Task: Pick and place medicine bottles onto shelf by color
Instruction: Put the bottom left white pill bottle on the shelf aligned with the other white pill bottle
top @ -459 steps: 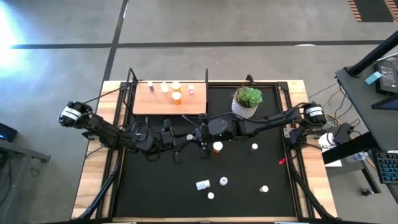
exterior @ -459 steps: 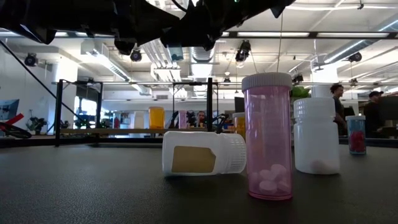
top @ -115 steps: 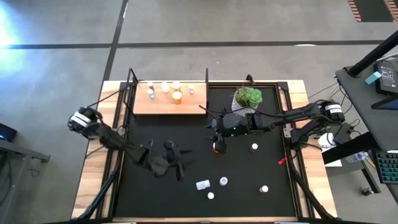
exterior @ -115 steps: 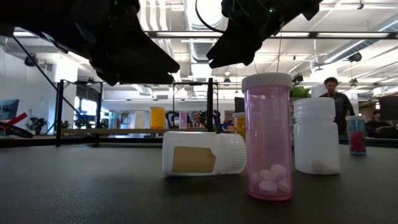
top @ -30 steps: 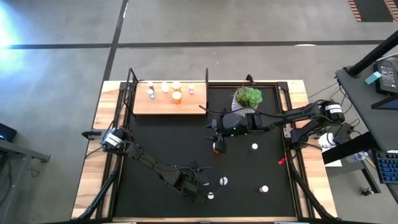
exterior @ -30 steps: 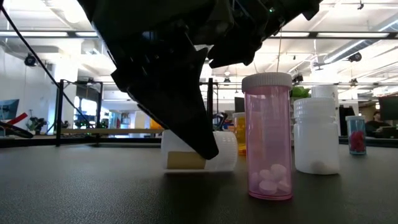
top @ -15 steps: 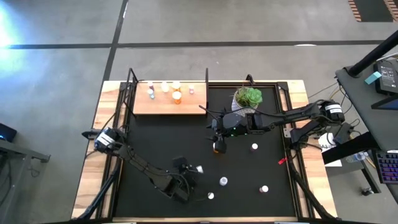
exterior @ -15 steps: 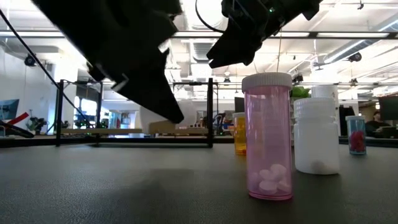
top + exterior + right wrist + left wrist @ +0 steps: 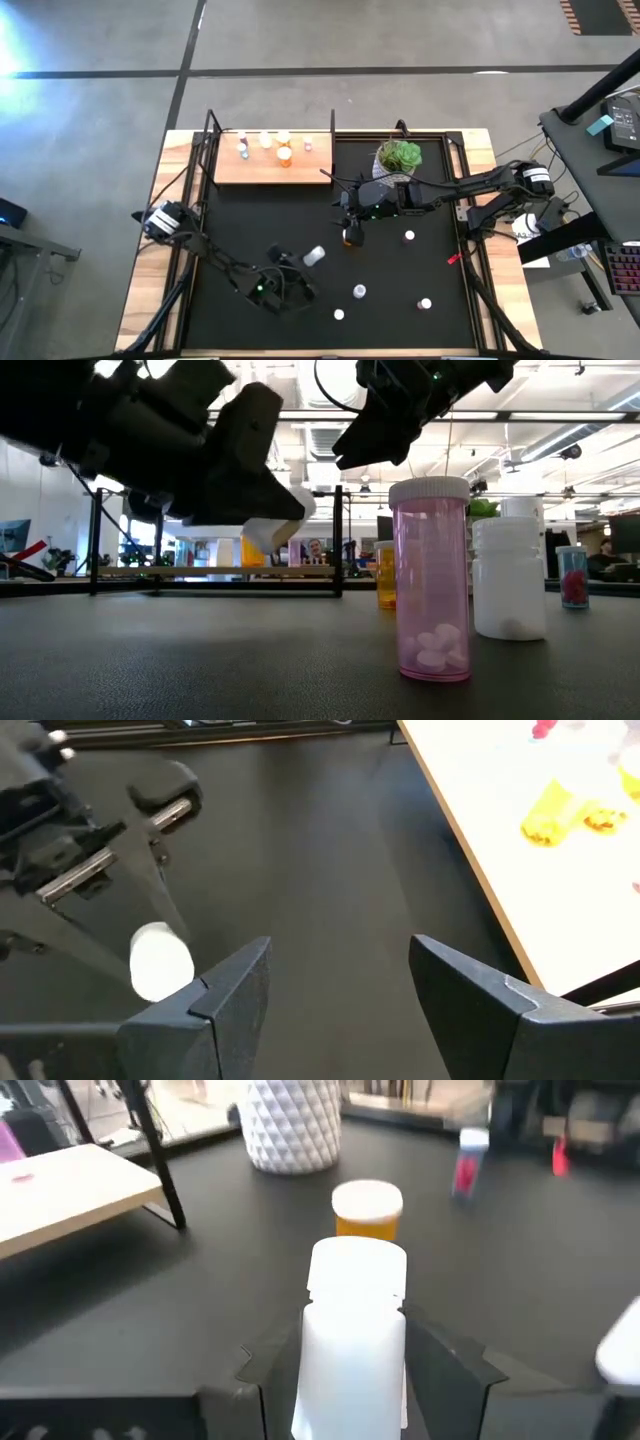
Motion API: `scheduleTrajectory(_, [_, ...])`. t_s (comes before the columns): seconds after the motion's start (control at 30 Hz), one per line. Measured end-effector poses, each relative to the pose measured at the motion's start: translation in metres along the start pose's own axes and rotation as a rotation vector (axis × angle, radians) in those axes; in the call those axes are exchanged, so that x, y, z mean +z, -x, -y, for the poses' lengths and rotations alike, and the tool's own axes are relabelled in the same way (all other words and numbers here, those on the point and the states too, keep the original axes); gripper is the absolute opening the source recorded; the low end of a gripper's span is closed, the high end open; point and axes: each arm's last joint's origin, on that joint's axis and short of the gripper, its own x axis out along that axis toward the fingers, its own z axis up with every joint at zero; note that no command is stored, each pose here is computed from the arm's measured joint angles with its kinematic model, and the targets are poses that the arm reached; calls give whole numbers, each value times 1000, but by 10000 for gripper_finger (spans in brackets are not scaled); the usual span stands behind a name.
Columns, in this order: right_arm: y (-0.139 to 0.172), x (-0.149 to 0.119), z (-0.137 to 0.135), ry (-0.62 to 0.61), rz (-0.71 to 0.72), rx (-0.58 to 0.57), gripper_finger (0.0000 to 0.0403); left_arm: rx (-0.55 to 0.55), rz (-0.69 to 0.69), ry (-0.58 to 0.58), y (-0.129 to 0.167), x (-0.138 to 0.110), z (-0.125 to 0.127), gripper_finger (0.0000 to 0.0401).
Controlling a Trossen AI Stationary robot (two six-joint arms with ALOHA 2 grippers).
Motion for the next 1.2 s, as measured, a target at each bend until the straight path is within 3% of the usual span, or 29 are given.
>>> scheduleTrajectory(0.2, [0,0,0,0,0,0,228,-34,127,108,1,-10,-15,144])
scheduleTrajectory(0.4, [0,0,0,0,0,0,228,-57,180,127,2,-13,-32,144])
scheduleTrajectory(0.73, [0,0,0,0,0,0,228,-63,148,60,-5,-21,-44,144])
scheduleTrajectory(1.2, [0,0,0,0,0,0,228,-308,0,-18,-23,-23,-48,144])
